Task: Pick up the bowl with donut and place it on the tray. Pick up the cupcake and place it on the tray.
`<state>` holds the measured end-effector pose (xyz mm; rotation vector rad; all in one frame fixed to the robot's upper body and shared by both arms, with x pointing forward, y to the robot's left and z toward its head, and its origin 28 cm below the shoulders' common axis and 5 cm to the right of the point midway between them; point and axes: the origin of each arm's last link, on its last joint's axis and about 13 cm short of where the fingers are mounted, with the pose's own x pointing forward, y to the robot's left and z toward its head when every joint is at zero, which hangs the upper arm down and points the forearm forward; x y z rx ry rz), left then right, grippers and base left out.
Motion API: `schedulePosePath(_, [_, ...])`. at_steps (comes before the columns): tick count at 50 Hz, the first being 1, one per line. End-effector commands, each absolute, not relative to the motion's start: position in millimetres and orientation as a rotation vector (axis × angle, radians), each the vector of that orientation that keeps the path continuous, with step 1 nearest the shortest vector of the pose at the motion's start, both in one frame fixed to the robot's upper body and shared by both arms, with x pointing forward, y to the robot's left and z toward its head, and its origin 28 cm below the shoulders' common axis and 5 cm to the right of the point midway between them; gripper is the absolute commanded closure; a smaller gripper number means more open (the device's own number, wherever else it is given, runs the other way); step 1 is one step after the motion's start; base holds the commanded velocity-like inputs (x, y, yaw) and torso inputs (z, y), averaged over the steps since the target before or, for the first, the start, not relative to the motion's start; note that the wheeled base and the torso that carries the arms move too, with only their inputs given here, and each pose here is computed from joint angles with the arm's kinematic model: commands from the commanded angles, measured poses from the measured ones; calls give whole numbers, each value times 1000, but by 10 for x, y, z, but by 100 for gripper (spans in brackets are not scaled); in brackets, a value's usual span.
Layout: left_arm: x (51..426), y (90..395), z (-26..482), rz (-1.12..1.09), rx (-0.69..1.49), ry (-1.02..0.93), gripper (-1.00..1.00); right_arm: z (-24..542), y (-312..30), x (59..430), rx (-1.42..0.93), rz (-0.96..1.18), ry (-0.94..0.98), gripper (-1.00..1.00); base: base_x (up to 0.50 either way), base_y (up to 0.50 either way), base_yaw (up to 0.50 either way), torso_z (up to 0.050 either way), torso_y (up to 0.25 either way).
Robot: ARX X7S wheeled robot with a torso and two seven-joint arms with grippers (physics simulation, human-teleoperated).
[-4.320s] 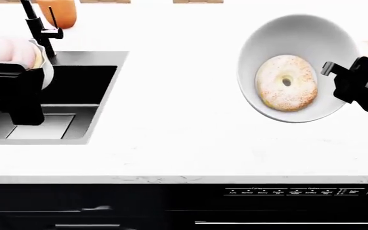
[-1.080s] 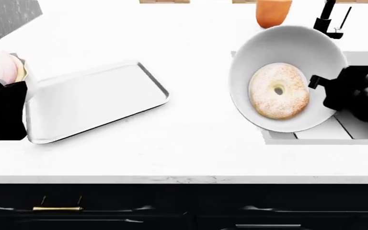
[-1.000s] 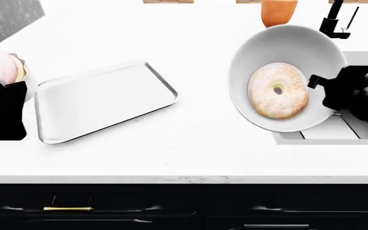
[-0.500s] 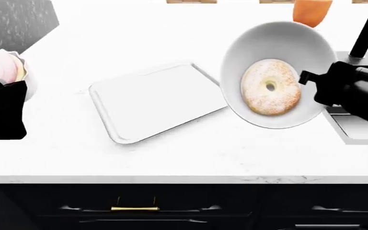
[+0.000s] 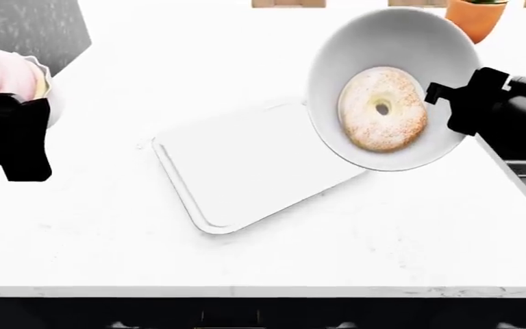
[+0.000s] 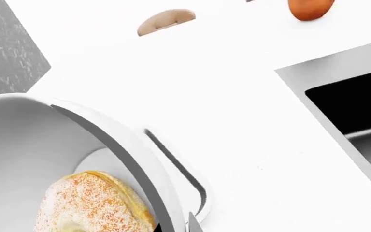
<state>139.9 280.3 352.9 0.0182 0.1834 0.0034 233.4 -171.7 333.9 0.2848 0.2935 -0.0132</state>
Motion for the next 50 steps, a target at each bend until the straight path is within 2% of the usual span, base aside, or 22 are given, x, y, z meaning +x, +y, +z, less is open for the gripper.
schedulePosePath(1, [1425,2756,3648,-3,16,130,100,3523,-1674,2312,261,-15,260,100,500,-62,0,0,0])
schedulePosePath(9, [1400,2743,3710,-1,25,121,100,3610,-1609,2234,282,-27,274,100,500,-21,0,0,3])
schedulePosePath(18, [1400,2750,3697,1,24,123,100,3697,-1466,2223,238,3,248,100,0,0,0,0,3])
schedulePosePath(25, [1428,2732,3704,1,33,123,100,3814,-1364,2285,330,-66,373,100,0,0,0,0,0])
schedulePosePath(33, [1448,2714,3698,1,44,127,100,3873,-1233,2425,446,-117,606,100,0,0,0,0,1])
schedulePosePath(50, [1562,2647,3687,-26,68,128,100,3838,-883,2923,586,-76,764,100,0,0,0,1,1])
